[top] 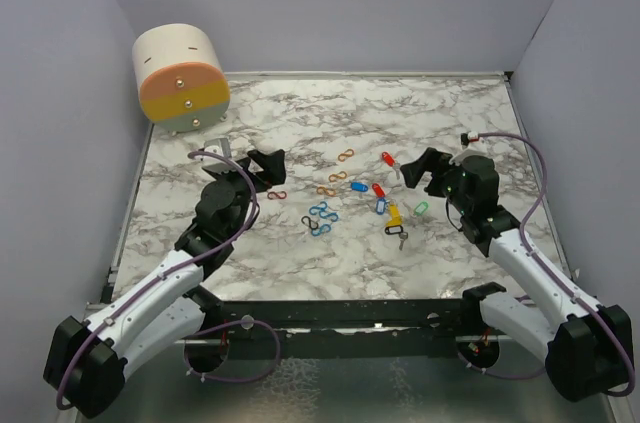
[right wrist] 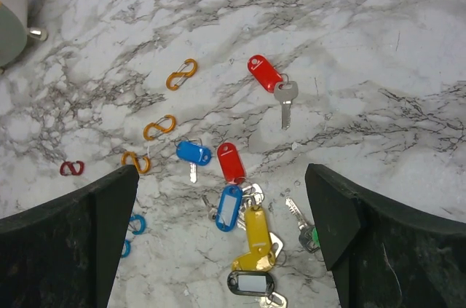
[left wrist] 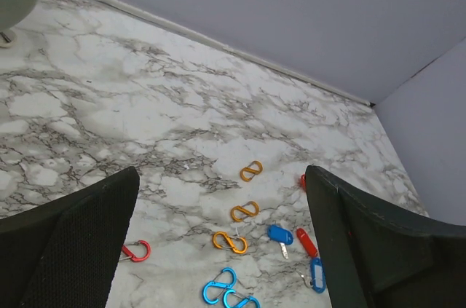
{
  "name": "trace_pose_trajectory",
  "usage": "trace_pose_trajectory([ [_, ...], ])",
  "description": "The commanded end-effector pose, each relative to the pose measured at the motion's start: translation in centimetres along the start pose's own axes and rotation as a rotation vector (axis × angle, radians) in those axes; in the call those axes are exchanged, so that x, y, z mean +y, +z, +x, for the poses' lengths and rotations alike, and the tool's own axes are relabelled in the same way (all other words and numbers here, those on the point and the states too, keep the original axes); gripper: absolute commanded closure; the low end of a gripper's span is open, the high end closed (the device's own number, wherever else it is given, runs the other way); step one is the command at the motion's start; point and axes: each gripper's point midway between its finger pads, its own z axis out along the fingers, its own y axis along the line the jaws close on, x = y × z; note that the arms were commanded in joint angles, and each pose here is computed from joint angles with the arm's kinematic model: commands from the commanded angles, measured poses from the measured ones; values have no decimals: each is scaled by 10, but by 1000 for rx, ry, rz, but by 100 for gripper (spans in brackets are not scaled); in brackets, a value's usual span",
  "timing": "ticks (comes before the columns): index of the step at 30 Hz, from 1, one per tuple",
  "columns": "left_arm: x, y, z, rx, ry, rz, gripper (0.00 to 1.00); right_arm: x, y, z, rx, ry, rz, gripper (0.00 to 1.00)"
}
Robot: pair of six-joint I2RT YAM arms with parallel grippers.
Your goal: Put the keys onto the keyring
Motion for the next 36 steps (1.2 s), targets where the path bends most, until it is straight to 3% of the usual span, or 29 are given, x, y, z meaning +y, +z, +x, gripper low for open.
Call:
trace_pose_trajectory([
  [1, -7, 4, -11, -55, -13, 23, 1, 8, -4, -11, -16, -68, -31, 0],
  [7, -28, 6, -1, -14, -23, 138, 1, 3, -15, -19, -78, -131, -22, 0],
  [15, -25, -4, -7, -62, -45, 158, 1, -3, -16, -21, -101, -105, 15, 0],
  [22, -29, -5, -8, -53, -52, 174, 1, 8, -21, -20, -91, -136, -51, 0],
  [36, -1, 21, 30, 175, 254, 4, 4, 20, -7, 5, 11, -140, -149, 8],
])
